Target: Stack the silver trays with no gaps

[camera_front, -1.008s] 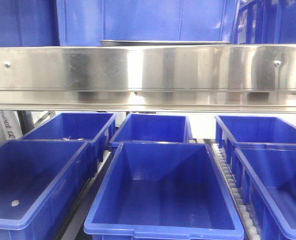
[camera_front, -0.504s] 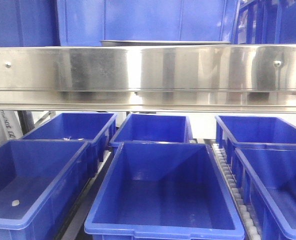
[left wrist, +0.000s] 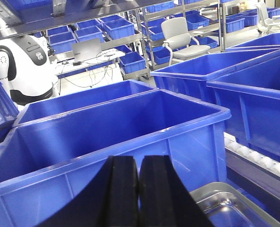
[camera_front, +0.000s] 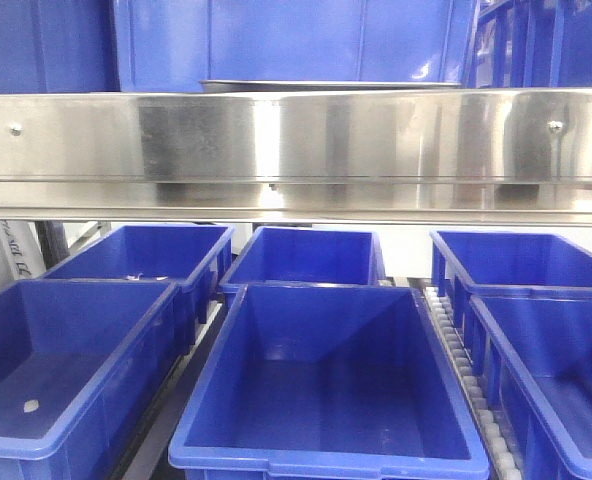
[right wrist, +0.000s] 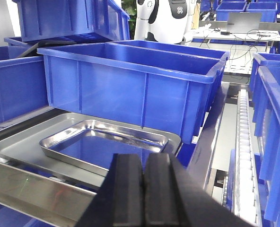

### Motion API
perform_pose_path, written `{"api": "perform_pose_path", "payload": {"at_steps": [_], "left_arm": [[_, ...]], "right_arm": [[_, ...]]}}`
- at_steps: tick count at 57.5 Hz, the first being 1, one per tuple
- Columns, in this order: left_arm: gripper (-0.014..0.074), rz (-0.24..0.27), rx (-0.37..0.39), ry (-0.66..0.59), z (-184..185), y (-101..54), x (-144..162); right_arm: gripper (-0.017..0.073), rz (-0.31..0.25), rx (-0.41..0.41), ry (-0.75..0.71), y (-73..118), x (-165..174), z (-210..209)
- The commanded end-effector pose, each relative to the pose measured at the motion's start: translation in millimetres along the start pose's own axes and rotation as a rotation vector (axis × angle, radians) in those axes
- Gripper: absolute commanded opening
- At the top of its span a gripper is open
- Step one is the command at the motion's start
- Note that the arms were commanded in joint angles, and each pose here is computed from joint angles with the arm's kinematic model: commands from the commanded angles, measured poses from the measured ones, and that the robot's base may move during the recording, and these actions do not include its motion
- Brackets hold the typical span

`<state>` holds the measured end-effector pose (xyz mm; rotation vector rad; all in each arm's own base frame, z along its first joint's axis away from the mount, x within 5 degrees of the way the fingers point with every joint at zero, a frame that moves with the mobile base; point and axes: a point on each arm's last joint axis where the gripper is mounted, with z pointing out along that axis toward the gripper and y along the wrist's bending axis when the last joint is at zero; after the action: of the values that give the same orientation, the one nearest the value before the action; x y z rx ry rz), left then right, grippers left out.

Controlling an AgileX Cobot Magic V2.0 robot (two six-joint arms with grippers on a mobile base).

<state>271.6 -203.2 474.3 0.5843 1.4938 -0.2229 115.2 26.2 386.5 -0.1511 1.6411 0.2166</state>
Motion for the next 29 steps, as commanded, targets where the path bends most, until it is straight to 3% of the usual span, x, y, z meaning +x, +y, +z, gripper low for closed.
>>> {"api": "perform_pose_path", "payload": {"at_steps": [1, 29], "left_arm": [[-0.0006, 0.001, 0.004, -0.017, -3.9, 0.1, -3.6], [-0.0006, 0.001, 0.004, -0.017, -3.9, 0.1, -3.6]], "right_arm": [[-0.0078, -0.011, -0.001, -0.023, 0.2, -1.7, -1.9], [-0.0078, -0.011, -0.001, -0.023, 0.2, -1.7, -1.9]]}}
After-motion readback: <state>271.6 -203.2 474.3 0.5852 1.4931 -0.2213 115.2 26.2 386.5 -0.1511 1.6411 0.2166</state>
